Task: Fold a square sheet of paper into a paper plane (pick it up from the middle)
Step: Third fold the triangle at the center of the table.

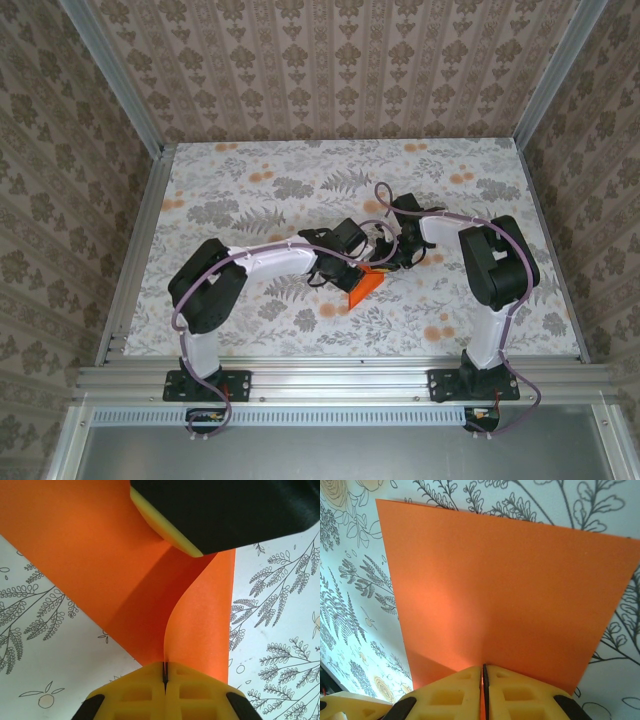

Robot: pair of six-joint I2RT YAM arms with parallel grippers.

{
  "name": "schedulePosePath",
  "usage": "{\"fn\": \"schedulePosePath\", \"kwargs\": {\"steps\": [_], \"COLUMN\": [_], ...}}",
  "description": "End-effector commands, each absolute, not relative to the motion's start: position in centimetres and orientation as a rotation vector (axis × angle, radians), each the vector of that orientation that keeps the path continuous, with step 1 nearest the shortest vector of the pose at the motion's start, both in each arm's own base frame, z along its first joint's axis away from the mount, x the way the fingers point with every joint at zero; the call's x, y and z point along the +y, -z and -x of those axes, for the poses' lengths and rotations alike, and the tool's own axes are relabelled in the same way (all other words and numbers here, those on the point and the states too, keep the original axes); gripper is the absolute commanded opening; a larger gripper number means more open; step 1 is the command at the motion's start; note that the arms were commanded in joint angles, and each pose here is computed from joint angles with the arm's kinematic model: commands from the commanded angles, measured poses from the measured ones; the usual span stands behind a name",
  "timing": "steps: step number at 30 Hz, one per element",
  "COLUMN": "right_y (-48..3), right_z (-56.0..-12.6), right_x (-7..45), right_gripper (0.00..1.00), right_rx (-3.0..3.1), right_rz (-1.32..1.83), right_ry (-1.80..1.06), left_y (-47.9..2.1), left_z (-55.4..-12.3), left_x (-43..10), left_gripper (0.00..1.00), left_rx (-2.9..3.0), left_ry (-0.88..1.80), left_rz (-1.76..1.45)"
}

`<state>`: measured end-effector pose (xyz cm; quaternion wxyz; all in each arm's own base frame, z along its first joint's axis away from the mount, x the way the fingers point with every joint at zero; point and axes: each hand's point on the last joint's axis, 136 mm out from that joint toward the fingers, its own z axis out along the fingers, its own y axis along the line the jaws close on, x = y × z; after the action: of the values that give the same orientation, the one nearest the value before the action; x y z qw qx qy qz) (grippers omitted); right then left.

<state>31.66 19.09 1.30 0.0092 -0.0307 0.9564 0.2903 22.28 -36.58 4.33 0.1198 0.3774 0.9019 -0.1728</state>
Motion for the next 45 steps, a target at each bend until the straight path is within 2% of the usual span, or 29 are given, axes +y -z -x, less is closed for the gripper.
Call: {"fn": "schedulePosePath", "kwargs": {"steps": [1, 19, 29, 38, 45], "right_y": [-1.2, -1.2, -1.1, -1.2, -1.2], "right_z": [-31.6, -31.8, -31.7, -31.8, -31.9], "right_x": [19.7, 20.0, 19.7, 19.7, 19.6], "right_gripper": [0.12, 0.12, 0.12, 0.13, 0.13], "right_rx": [2.996, 2.987, 2.994, 2.992, 2.991], "right_rz": [0.107, 0.081, 0.071, 0.061, 0.057], "right_ry": [-0.941, -0.97, -0.947, -0.946, -0.931], "left_y": [-3.7, -3.6, -2.7, -2.6, -2.4], "left_z": [-22.6, -22.5, -23.2, -22.3, -22.0], "left_x": [-36.6, -37.6, -36.2, -36.8, -36.5], "left_gripper": [0.02, 0.04, 0.04, 0.05, 0.06], "left_rx": [2.628, 2.619, 2.661, 2.677, 2.705], "left_ry": [0.513, 0.631, 0.505, 0.604, 0.584], "left_rz": [-1.13, -1.176, -1.121, -1.104, -1.076]}}
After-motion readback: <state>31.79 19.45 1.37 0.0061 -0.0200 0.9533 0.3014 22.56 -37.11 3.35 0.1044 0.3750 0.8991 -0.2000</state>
